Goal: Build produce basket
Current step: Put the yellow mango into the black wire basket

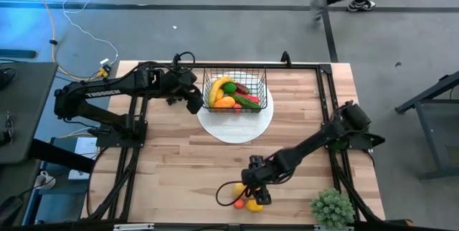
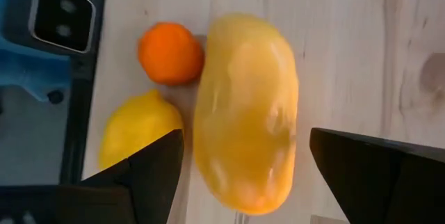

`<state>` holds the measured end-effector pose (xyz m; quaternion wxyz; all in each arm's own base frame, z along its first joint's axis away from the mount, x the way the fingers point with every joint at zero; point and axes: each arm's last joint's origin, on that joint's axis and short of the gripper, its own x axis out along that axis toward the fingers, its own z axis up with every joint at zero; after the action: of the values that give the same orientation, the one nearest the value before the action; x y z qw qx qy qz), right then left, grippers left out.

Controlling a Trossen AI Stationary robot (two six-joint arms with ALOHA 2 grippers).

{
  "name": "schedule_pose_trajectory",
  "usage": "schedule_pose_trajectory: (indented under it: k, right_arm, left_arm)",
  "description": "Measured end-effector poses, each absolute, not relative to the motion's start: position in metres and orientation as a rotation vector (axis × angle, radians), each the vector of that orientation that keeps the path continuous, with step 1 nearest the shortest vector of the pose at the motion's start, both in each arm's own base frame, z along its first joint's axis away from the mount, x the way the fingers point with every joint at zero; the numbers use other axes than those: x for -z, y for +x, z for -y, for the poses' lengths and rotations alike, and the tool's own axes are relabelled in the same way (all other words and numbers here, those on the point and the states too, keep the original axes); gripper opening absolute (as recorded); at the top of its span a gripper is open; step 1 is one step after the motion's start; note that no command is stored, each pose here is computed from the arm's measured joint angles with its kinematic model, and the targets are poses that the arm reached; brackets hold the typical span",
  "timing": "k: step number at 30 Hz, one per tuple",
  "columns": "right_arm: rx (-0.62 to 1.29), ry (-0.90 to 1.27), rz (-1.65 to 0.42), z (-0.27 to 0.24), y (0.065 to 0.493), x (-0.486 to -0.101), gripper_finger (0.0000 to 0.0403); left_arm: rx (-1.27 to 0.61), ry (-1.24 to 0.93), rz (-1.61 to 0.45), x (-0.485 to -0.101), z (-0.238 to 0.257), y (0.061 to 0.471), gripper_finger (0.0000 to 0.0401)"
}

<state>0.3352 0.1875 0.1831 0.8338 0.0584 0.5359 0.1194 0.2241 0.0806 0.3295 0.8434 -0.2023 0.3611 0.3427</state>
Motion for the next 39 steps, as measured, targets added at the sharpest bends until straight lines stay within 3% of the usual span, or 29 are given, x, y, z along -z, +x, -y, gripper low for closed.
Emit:
schedule_pose_trajectory:
  k: [12,15,20,26,32,39]
  right_arm:
    - [-0.212,0.126,-1.200,-0.189,0.340,-0.158,0.0290]
    - [-0.186,0.136,-1.194,-0.188,0.340,-0.158,0.0269]
    - [-0.167,0.149,-1.192,-0.188,0.340,-0.158,0.0193]
    - [-0.124,0.175,-1.189,-0.183,0.343,-0.159,0.0187]
    - [-0.014,0.153,-1.157,-0.163,0.341,-0.178,0.0187]
    - [0.166,0.180,-1.044,-0.124,0.337,-0.221,0.0187]
  left_arm:
    - [-0.719,-0.432,-0.763,-0.329,-0.080,0.224,0.0205]
    - [-0.718,-0.432,-0.763,-0.329,-0.080,0.224,0.0205]
    - [-0.722,-0.427,-0.763,-0.329,-0.080,0.224,0.0205]
    - [-0.742,-0.420,-0.763,-0.329,-0.082,0.223,0.0205]
    - [-0.805,-0.380,-0.815,-0.327,-0.086,0.217,0.0205]
    - [-1.002,-0.315,-0.843,-0.324,-0.093,0.207,0.0205]
